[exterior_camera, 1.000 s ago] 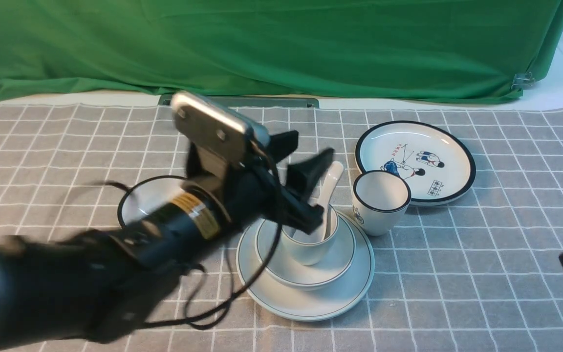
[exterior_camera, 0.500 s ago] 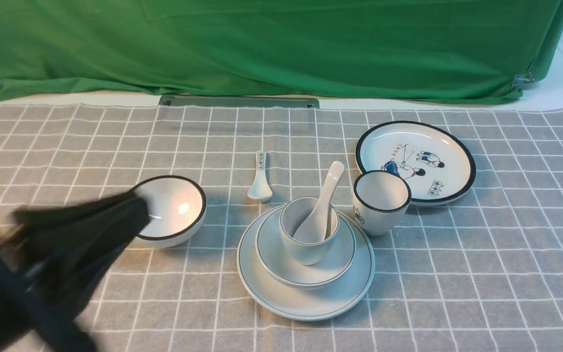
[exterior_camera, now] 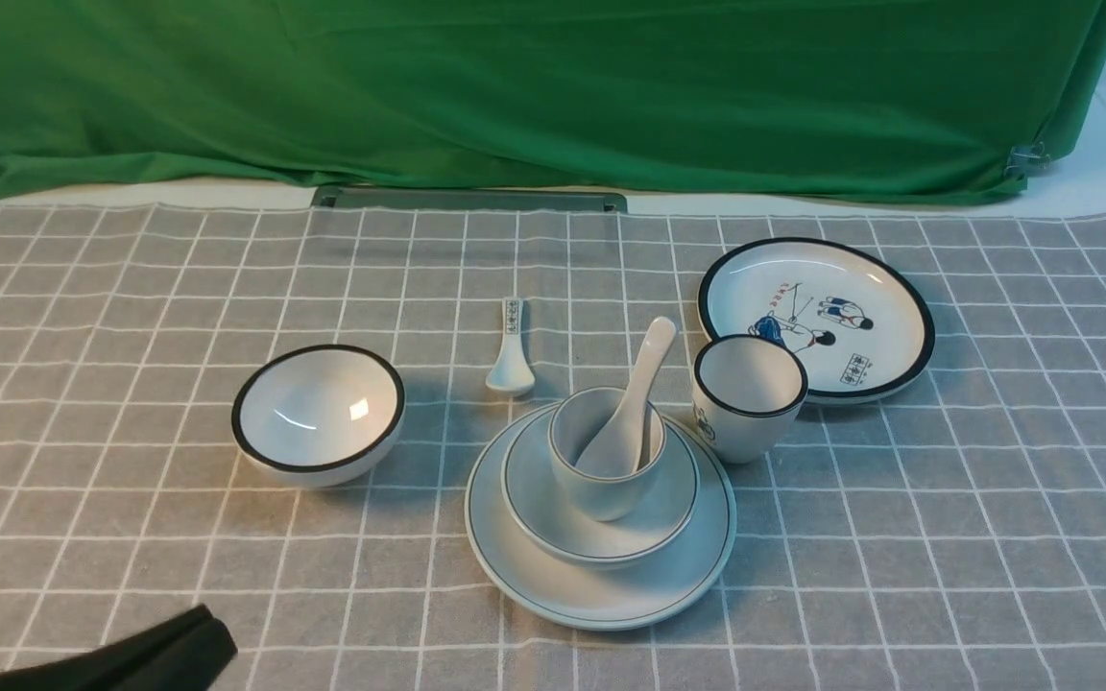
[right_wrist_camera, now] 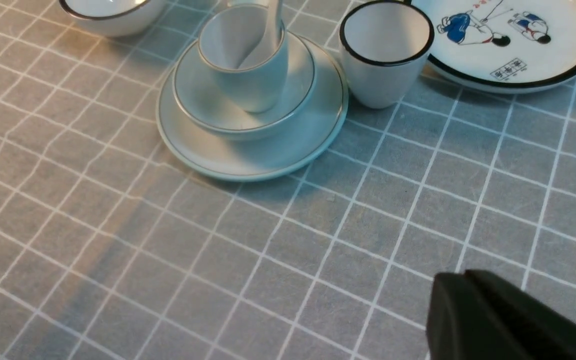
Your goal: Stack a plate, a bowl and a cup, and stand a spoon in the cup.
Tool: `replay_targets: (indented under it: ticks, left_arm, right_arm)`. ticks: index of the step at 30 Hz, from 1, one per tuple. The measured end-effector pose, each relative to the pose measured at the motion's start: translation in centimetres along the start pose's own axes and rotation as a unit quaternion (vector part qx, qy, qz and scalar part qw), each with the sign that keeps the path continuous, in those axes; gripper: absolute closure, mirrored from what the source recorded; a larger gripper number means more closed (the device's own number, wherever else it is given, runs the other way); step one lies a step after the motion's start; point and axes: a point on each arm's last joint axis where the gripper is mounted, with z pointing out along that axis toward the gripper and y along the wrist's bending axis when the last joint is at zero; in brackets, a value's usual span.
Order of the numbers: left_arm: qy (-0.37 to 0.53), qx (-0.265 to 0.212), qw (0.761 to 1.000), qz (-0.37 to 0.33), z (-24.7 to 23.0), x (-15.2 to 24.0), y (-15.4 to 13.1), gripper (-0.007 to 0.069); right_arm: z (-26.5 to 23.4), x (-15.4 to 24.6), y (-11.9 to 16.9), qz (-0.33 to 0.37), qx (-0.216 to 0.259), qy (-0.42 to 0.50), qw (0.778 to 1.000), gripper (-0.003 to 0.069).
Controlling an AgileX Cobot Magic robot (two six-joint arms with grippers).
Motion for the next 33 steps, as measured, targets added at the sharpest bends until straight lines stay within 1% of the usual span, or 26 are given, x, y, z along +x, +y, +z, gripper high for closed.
replay_targets:
  ticks: [2, 6, 9, 12, 14, 16, 17, 18, 19, 21, 23, 26, 30, 33]
  left_arm:
    - [0.007, 0.0, 1.0, 0.001, 0.0, 0.2, 0.0, 0.0615]
    - [0.052, -0.004, 0.999, 0.004, -0.1, 1.0, 0.1, 0.0615]
    - [0.079, -0.007, 0.997, 0.004, -0.1, 1.5, 0.1, 0.0614]
    - [0.089, -0.008, 0.996, 0.004, -0.2, 1.7, 0.1, 0.0614]
    - [0.09, -0.008, 0.996, 0.004, -0.2, 1.7, 0.1, 0.0614]
    - [0.093, -0.008, 0.996, 0.004, -0.2, 1.8, 0.2, 0.0614]
    - [0.093, -0.008, 0.996, 0.004, -0.2, 1.8, 0.2, 0.0614]
    - [0.093, -0.008, 0.996, 0.004, -0.2, 1.8, 0.2, 0.0614]
    - [0.093, -0.008, 0.996, 0.004, -0.2, 1.8, 0.2, 0.0614]
    - [0.093, -0.008, 0.996, 0.004, -0.2, 1.8, 0.2, 0.0614]
    - [0.093, -0.008, 0.996, 0.004, -0.2, 1.8, 0.2, 0.0614]
    - [0.093, -0.008, 0.996, 0.004, -0.2, 1.8, 0.2, 0.0614]
    - [0.093, -0.008, 0.996, 0.004, -0.2, 1.8, 0.2, 0.0614]
    - [0.093, -0.008, 0.996, 0.004, -0.2, 1.8, 0.2, 0.0614]
  right_arm:
    - [0.0, 0.0, 0.0, 0.0, 0.0, 0.0, 1.0, 0.0624]
    - [-0.1, 0.0, 0.0, 0.0, -0.001, -0.004, 1.0, 0.0615]
    - [0.0, 0.3, -0.3, 0.011, 0.012, -0.006, 1.0, 0.0604]
    - [-0.3, 0.6, -1.6, 0.032, 0.072, -0.023, 0.997, 0.0616]
    - [-0.1, 1.4, -2.3, 0.023, 0.109, -0.051, 0.993, 0.0638]
    - [0.5, 2.7, -2.9, 0.005, 0.145, -0.087, 0.986, 0.0642]
    - [0.6, 3.3, -3.1, 0.007, 0.162, -0.101, 0.982, 0.0642]
    - [1.2, 4.6, -3.4, 0.019, 0.186, -0.12, 0.975, 0.0642]
    - [1.5, 5.0, -3.5, 0.026, 0.192, -0.12, 0.974, 0.0643]
    - [2.4, 7.4, -3.8, 0.06, 0.22, -0.136, 0.964, 0.0643]
    - [3.4, 9.6, -3.9, 0.075, 0.236, -0.138, 0.959, 0.0643]
    - [4.7, 12.1, -3.9, 0.081, 0.242, -0.148, 0.956, 0.0643]
    - [5.8, 13.6, -4.0, 0.09, 0.241, -0.166, 0.952, 0.0643]
    - [5.9, 13.8, -4.0, 0.093, 0.241, -0.167, 0.952, 0.0643]
